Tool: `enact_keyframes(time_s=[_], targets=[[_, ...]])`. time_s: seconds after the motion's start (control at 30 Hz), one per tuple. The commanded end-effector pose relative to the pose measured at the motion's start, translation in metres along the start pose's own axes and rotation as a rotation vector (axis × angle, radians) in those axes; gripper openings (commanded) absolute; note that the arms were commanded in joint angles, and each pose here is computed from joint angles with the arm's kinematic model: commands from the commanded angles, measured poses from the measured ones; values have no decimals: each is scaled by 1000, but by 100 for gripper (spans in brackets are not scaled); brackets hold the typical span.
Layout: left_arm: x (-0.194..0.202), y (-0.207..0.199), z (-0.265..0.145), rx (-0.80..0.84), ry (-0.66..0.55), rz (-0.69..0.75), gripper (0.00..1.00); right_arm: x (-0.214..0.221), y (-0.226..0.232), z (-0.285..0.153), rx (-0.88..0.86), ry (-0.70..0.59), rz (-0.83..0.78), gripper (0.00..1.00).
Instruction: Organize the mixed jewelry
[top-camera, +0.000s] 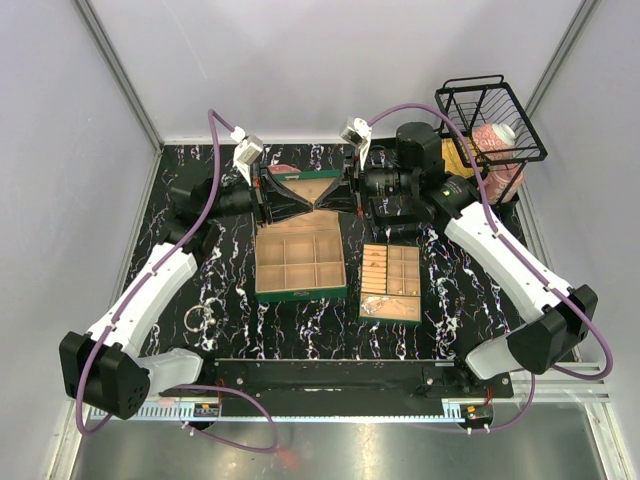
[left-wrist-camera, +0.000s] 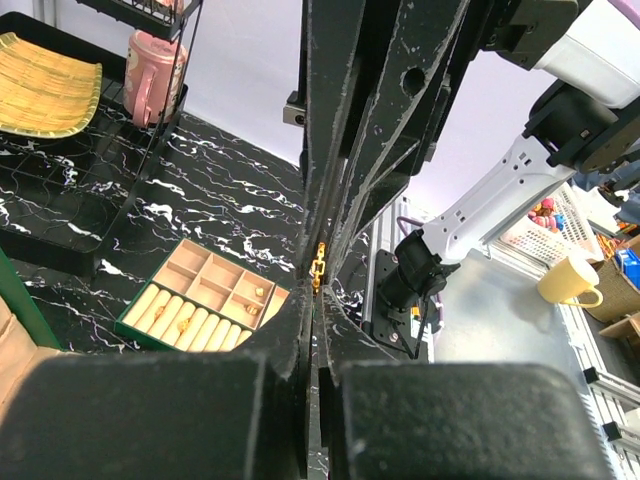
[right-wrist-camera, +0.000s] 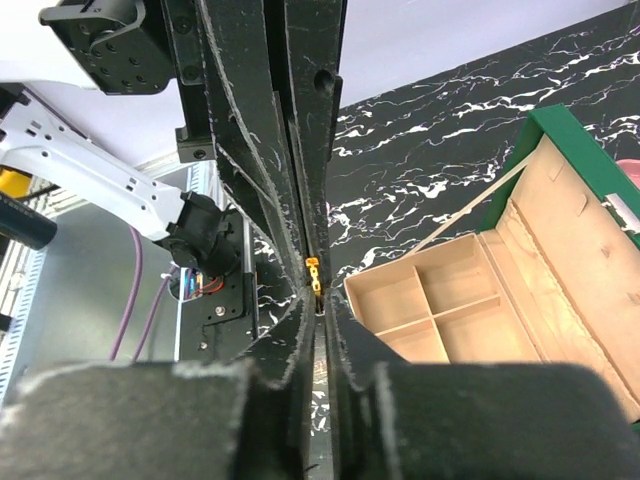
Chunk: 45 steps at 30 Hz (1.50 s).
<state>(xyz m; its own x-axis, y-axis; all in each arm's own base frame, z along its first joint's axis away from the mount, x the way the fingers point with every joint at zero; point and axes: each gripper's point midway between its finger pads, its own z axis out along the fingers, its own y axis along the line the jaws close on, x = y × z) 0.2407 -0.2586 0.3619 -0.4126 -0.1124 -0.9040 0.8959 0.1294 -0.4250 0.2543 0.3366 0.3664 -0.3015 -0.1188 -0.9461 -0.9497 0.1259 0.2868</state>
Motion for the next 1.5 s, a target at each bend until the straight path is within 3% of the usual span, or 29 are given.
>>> enact_keyframes(time_s=[0.0,0.07,0.33,0.63,1.0,1.47], targets=[[-8,-11,1,44,-11,71,0,-8,1,-3,17,-28,-40,20],[-7,-7,0,23,-13,90,0,-9,2,-5,20,-29,-45,29],[-3,4,-2,-39,4,101,0,-14,9,-12,37,-26,-71,38],[6,8,-5,-69,61,123,0,-24,13,-24,68,-18,-155,40],[40,-1,0,-44,251,153,0,-4,0,-21,142,63,-229,43],[52,8,3,-107,311,195,0,20,11,-16,86,129,-238,40]])
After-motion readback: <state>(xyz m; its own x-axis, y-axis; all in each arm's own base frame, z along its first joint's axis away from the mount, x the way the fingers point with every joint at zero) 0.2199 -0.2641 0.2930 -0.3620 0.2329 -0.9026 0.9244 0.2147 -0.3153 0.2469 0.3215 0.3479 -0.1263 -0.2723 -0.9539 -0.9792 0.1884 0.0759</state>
